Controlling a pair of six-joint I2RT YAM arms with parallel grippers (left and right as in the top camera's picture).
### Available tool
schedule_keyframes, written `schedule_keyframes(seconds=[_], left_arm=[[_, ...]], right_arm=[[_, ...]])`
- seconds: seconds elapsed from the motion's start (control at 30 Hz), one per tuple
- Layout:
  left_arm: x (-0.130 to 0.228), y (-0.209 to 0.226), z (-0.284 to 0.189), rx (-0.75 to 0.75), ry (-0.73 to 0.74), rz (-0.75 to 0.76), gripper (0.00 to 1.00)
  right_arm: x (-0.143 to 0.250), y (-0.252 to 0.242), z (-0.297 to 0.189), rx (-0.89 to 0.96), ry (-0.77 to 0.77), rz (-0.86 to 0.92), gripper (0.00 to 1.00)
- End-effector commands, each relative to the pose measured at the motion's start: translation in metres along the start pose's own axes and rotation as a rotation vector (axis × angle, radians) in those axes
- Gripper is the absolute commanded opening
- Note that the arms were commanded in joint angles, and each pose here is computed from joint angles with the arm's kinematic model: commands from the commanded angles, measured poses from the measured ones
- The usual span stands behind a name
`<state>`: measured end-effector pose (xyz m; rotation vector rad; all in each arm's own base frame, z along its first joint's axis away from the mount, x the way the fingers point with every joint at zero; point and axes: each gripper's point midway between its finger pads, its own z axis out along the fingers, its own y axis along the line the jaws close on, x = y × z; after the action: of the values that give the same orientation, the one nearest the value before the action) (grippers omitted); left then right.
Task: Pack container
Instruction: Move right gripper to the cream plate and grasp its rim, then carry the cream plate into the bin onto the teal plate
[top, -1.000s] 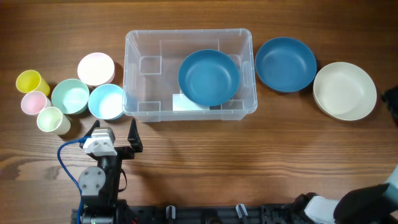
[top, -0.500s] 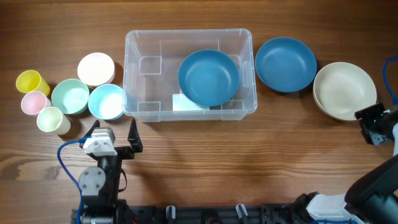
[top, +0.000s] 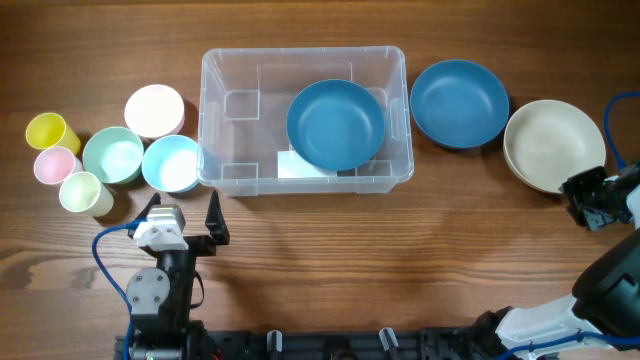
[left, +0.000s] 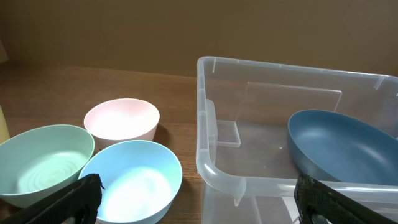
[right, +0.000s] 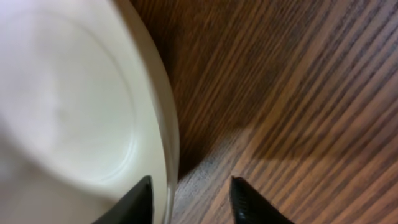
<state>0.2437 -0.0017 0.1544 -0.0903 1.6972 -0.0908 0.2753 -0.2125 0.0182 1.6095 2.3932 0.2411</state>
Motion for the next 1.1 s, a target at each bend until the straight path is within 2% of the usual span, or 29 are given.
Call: schedule_keyframes(seconds=[0.0,0.03,0.1,0.23,0.33,0.43,0.6,0.73,0.83,1.07], left_arm=[[0.004,-0.004,0.001,0.020,0.006,0.016,1.00],[0.004,-0.004,0.001,0.020,0.006,0.016,1.00],[0.004,-0.004,0.001,0.020,0.006,0.016,1.00],[0.004,-0.004,0.001,0.020,0.006,0.016,1.00],[0.004,-0.004,0.001,0.020,0.006,0.016,1.00],[0.004,-0.004,0.001,0.020,0.006,0.016,1.00],[0.004,-0.004,0.001,0.020,0.006,0.016,1.00],[0.004,-0.004,0.001,0.020,0.006,0.016,1.00],[0.004,-0.004,0.001,0.020,0.006,0.016,1.00],[0.004,-0.004,0.001,0.020,0.006,0.016,1.00]], right_arm=[[0.003,0.003,0.004,-0.016,0.016,-0.008,0.16],[0.003,0.003,0.004,-0.016,0.017,-0.008,0.09],[0.004,0.003,0.004,-0.015,0.017,-0.008,0.04],[0.008,0.001,0.003,-0.006,0.032,-0.029,0.04],[0.004,-0.002,-0.015,0.024,-0.013,-0.029,0.04],[-0.007,0.011,-0.052,-0.020,-0.109,-0.050,0.04],[-0.006,0.042,-0.153,-0.167,-0.333,-0.126,0.04],[0.041,0.094,-0.229,-0.441,-0.447,-0.356,0.04],[0.082,0.121,-0.256,-0.539,-0.480,-0.515,0.04],[0.176,0.192,-0.261,-0.708,-0.393,-0.871,0.04]])
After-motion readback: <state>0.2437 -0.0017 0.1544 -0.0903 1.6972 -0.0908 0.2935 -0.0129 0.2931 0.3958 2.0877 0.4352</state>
